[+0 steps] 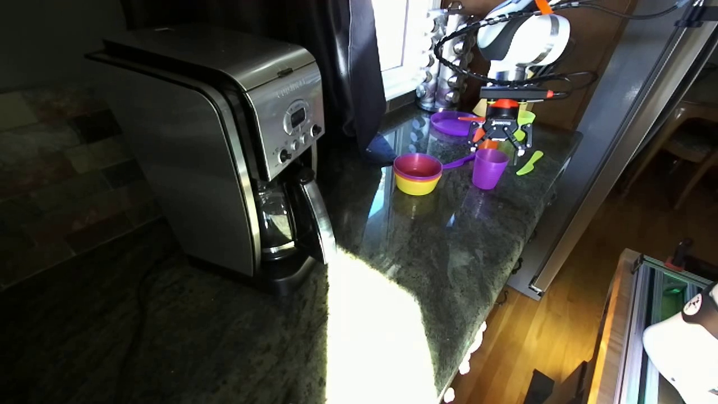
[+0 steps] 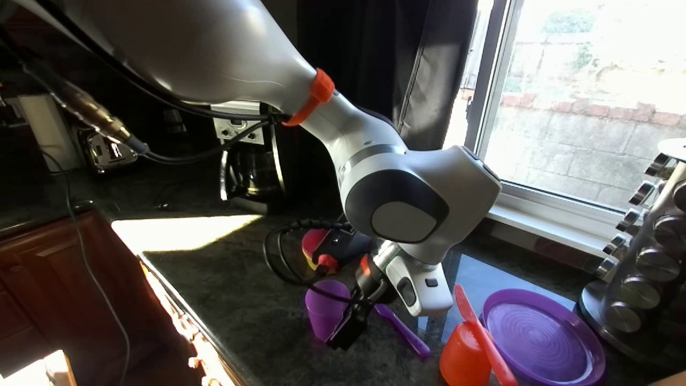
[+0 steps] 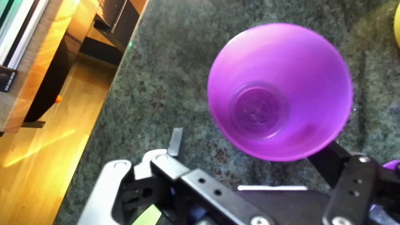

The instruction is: Turn the cup upside down

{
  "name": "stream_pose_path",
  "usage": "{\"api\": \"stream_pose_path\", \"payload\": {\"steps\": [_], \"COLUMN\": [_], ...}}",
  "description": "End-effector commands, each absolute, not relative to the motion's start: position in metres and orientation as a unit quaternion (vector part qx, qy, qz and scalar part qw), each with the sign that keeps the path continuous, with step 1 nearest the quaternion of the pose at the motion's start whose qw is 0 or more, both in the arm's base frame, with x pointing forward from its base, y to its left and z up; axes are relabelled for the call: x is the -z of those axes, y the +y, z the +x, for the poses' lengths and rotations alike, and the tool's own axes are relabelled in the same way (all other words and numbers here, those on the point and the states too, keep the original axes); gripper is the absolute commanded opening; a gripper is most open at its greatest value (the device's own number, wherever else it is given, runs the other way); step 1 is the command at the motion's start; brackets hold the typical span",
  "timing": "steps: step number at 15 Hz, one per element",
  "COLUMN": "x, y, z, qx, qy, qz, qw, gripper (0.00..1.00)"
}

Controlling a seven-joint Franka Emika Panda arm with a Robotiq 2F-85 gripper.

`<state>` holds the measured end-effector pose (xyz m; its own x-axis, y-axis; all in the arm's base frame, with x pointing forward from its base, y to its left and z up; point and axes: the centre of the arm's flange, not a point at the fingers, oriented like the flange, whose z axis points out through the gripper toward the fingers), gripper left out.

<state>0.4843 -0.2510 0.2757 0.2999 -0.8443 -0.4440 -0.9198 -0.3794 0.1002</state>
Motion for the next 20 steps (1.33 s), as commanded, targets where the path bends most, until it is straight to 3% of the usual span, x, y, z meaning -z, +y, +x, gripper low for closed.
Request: {"api": "stream_pose_path", "payload": {"steps": [1,8,9,10,12,19,20], "x": [-0.264,-0.246,-0.245,-0.245,-0.248,-0.26,-0.26], "y": [-0.257,-0.249,-0.249,-0.248,-0.245,-0.243,-0.244], "z": [0.493,0.5,0.501,0.501,0.499,0.497,0.498], "qx": [-0.243,-0.252,-0.247,-0.243,-0.23,-0.201,-0.198], "qy": [0.551,0.565,0.571,0.576,0.581,0.583,0.584], "qz": [-0.79,-0.773,-0.77,-0.767,-0.767,-0.774,-0.774], "qw": [0.112,0.141,0.141,0.144,0.147,0.147,0.144], "gripper": [1.0,1.0,0.94,0.74,0.69,0.15,0.12]}}
